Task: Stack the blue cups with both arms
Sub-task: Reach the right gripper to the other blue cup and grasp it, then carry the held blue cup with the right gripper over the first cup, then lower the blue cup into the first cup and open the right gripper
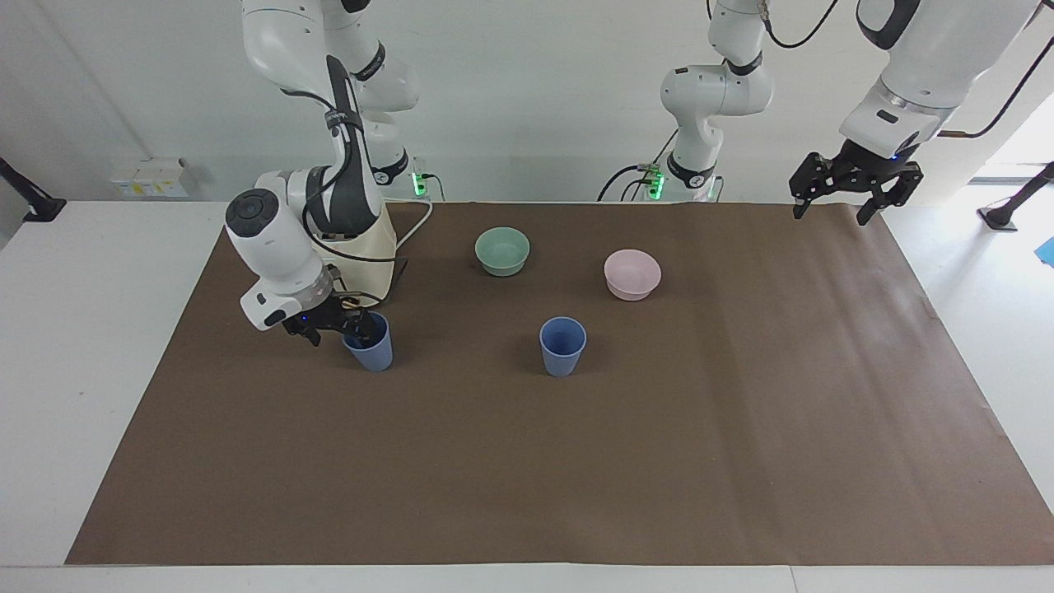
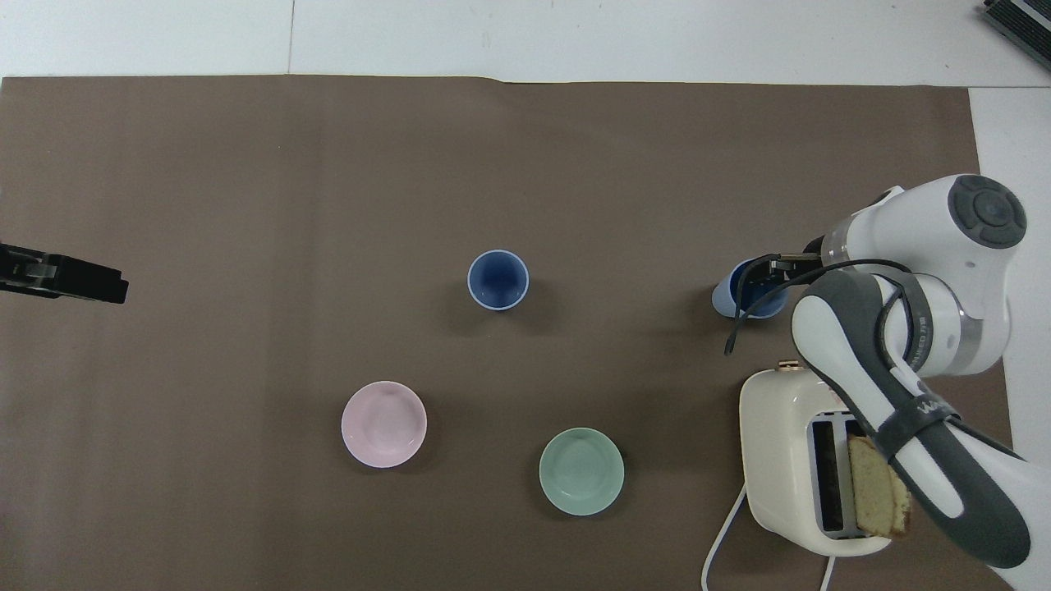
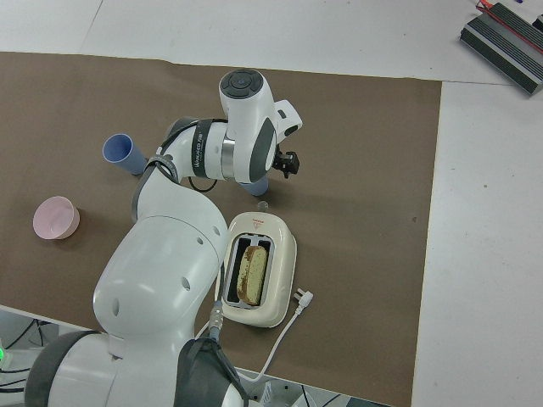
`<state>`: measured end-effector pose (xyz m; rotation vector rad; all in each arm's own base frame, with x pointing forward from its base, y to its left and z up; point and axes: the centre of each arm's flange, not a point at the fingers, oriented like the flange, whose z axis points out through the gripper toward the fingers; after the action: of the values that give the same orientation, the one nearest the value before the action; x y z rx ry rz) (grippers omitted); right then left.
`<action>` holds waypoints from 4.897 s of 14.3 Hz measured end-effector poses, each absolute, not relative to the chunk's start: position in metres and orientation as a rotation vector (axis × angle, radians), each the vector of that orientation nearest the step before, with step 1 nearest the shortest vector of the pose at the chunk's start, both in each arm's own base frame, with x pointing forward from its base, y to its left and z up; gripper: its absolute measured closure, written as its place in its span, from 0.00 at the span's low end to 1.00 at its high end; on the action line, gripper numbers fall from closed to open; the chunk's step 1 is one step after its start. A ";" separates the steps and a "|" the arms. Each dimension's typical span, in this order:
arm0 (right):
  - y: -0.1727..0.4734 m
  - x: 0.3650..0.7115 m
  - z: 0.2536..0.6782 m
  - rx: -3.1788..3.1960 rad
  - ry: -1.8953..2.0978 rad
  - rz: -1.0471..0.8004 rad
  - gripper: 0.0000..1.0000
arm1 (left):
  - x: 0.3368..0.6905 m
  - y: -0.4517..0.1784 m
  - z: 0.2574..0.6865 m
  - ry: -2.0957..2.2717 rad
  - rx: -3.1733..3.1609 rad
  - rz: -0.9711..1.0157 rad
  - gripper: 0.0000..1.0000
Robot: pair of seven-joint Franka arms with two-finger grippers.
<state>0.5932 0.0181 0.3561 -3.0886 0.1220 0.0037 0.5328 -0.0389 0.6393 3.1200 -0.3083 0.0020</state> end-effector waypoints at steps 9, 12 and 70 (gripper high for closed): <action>0.020 0.593 0.357 -3.084 0.122 0.006 0.95 | 0.521 -0.040 0.666 -0.238 3.103 0.022 0.00; 0.022 0.593 0.358 -3.085 0.116 0.021 0.95 | 0.520 -0.040 0.667 -0.239 3.103 0.018 0.00; 0.364 0.596 0.433 -3.023 0.069 -0.078 0.95 | 0.520 -0.040 0.666 -0.239 3.103 0.012 0.00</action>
<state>0.5958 0.3644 0.4335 -3.0233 0.0687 -0.0776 0.5196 -0.0398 0.6663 3.1029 -0.2388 0.0123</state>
